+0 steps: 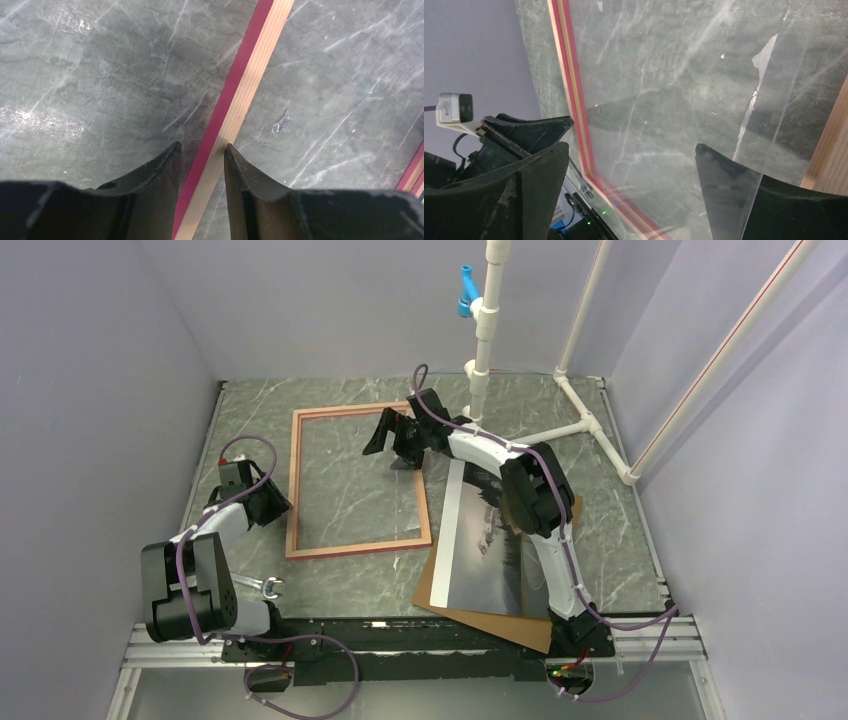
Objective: Put the photo into the frame
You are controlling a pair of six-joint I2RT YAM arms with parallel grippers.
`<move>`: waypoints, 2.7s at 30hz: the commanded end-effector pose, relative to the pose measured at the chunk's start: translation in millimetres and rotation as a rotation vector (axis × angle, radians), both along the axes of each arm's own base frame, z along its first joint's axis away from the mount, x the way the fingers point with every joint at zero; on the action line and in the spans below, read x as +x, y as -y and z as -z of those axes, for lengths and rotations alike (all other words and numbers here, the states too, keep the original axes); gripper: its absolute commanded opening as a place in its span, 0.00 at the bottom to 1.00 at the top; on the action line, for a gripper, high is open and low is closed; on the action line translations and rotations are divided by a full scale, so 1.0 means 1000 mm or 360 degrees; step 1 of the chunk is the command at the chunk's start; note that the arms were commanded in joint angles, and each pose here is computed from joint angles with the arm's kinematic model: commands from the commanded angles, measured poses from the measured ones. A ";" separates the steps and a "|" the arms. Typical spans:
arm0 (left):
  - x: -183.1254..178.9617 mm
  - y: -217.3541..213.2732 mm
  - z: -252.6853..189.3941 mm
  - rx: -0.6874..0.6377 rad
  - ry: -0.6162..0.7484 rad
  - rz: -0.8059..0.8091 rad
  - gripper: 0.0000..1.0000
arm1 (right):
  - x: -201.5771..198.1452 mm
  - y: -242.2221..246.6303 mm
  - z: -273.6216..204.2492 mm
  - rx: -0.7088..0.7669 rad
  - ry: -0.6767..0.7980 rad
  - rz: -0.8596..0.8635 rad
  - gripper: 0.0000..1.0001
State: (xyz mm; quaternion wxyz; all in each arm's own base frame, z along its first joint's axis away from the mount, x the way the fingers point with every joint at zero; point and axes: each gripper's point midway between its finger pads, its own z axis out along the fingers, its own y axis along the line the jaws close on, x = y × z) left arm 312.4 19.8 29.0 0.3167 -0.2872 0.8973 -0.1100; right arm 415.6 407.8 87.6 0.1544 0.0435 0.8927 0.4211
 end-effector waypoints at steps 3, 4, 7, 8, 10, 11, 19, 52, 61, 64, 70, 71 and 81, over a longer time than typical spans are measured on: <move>-0.030 0.003 0.025 0.0012 -0.0238 0.0033 0.41 | 0.004 0.003 -0.001 -0.0131 0.0035 -0.0020 1.00; -0.030 0.003 0.025 0.0015 -0.0234 0.0031 0.41 | 0.004 0.005 0.001 -0.0160 0.0035 -0.0012 1.00; -0.030 0.002 0.024 0.0017 -0.0227 0.0028 0.41 | 0.006 0.012 0.006 -0.0268 0.0041 0.0012 1.00; -0.030 0.003 0.024 0.0016 -0.0228 0.0029 0.41 | 0.008 0.014 0.005 -0.0296 0.0051 0.0018 1.00; -0.030 0.003 0.024 0.0016 -0.0231 0.0031 0.41 | 0.008 0.018 0.008 -0.0350 0.0052 0.0027 1.00; -0.030 0.003 0.024 0.0014 -0.0230 0.0031 0.40 | 0.007 0.021 0.010 -0.0376 0.0047 0.0034 1.00; -0.030 0.003 0.024 0.0013 -0.0228 0.0030 0.40 | 0.010 0.034 0.014 -0.0511 0.0073 0.0073 1.00; -0.016 -0.001 -0.063 0.0099 0.0074 0.0040 0.78 | 0.012 0.068 -0.030 -0.0767 0.0265 0.0158 1.00; -0.045 0.044 -0.135 -0.0015 0.0342 0.0371 0.99 | -0.041 0.068 -0.059 -0.0715 0.0295 0.0040 1.00; -0.067 0.074 -0.151 -0.0125 0.0366 0.0550 0.99 | -0.071 0.074 -0.058 -0.0678 0.0248 -0.0011 1.00; -0.121 0.129 -0.173 -0.0349 0.0378 0.0851 0.99 | -0.131 0.114 -0.067 -0.0666 0.0193 0.0032 1.00; -0.131 0.138 -0.174 -0.0384 0.0370 0.0899 0.99 | -0.140 0.122 -0.066 -0.0668 0.0181 0.0050 1.00; -0.176 0.172 -0.156 -0.0604 0.0256 0.1053 0.99 | -0.206 0.204 -0.041 -0.0860 0.0085 0.0188 1.00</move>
